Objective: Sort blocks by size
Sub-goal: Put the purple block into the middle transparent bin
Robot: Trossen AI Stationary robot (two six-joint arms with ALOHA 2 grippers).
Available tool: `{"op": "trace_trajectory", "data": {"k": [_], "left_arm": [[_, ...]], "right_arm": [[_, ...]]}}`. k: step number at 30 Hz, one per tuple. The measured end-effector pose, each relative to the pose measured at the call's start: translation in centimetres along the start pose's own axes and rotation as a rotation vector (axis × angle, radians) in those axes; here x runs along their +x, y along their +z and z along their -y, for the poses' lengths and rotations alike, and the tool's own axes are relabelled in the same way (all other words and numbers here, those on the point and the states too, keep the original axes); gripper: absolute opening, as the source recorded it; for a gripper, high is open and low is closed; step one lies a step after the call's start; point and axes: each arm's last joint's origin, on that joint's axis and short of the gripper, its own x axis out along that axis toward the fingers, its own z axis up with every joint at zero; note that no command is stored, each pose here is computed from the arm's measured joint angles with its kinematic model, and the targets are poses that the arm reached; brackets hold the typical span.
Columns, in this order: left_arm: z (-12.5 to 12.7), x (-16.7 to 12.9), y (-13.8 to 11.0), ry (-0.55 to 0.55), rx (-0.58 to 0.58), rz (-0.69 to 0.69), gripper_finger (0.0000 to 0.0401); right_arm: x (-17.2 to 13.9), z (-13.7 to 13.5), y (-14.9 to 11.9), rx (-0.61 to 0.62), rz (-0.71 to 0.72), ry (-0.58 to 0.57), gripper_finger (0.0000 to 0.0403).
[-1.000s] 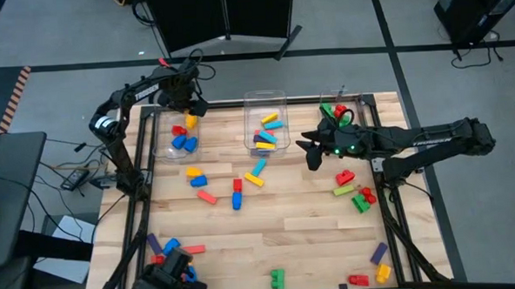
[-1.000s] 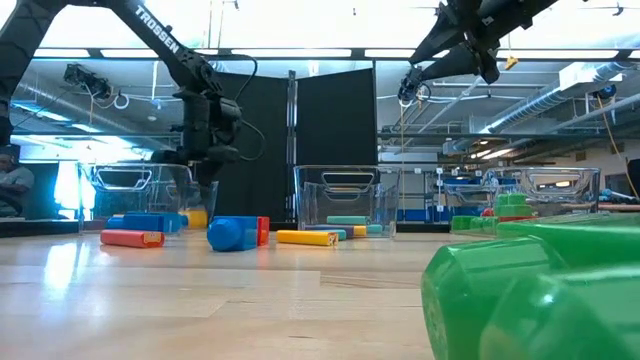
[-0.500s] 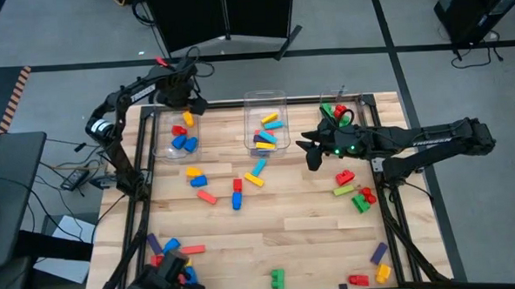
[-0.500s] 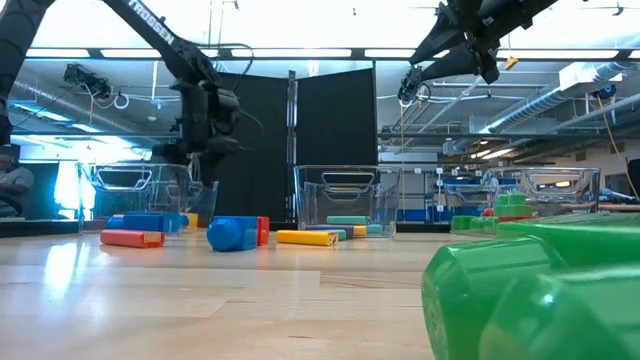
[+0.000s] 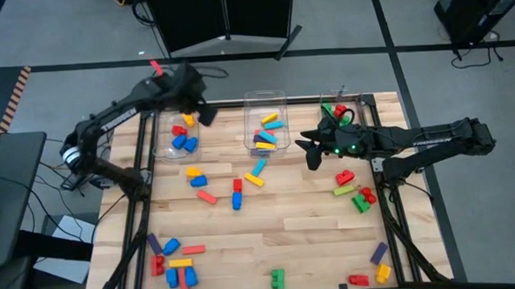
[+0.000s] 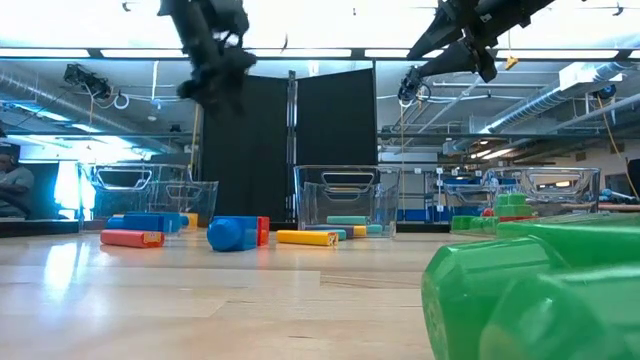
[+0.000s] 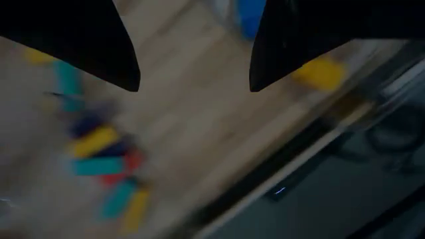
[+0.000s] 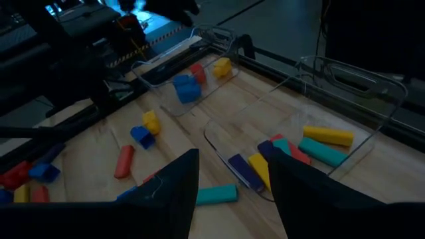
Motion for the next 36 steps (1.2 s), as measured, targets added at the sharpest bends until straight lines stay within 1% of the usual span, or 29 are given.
{"op": "trace_trajectory", "data": {"k": [3, 6, 10, 14, 16, 18, 21, 25, 29, 33, 34, 36], "left_arm": [[3.4, -0.6, -0.5, -0.068, 0.049, 0.039, 0.0292], [6.3, -0.9, -1.3, -0.099, 0.088, 0.057, 0.0292], [9.1, -1.5, -2.6, -0.094, 0.102, 0.073, 0.0292], [11.2, -2.2, -3.7, -0.113, 0.091, 0.079, 0.0292], [12.0, -2.5, -4.3, -0.137, 0.084, 0.074, 0.0292], [12.9, -2.8, -4.8, -0.162, 0.101, 0.074, 0.0292], [14.2, -3.4, -5.5, -0.21, 0.094, 0.084, 0.0292], [15.2, -3.8, -6.1, -0.25, 0.119, 0.091, 0.0292], [15.6, -4.0, -6.0, -0.281, 0.114, 0.123, 0.0292], [16.1, -4.3, -5.4, -0.338, 0.074, 0.18, 0.0292], [16.2, -4.3, -5.3, -0.363, 0.104, 0.181, 0.0292], [16.6, -4.4, -5.3, -0.444, 0.202, 0.182, 0.0292]], "right_arm": [[0.0, 0.0, 0.0, 0.0, 0.0, 0.0, 0.0187], [0.0, 0.0, 0.1, 0.003, 0.005, 0.003, 0.0187], [0.0, -0.1, 0.0, 0.003, -0.016, 0.041, 0.0187], [0.0, -0.3, -0.1, -0.028, -0.048, 0.101, 0.0188], [0.0, -0.4, -0.1, -0.029, -0.063, 0.129, 0.0191], [0.0, -0.5, -0.2, -0.034, -0.078, 0.156, 0.0201], [-0.1, -0.6, -0.3, -0.074, -0.094, 0.194, 0.0227], [-0.1, -0.6, -0.2, -0.082, -0.091, 0.189, 0.0269], [-0.1, -0.5, -0.4, -0.077, -0.104, 0.178, 0.0299], [-0.1, -0.6, -0.4, -0.077, -0.106, 0.184, 0.031], [-0.2, -0.7, -0.5, -0.083, -0.108, 0.189, 0.031], [-0.7, -1.0, -0.3, -0.112, -0.119, 0.201, 0.0309]]}}
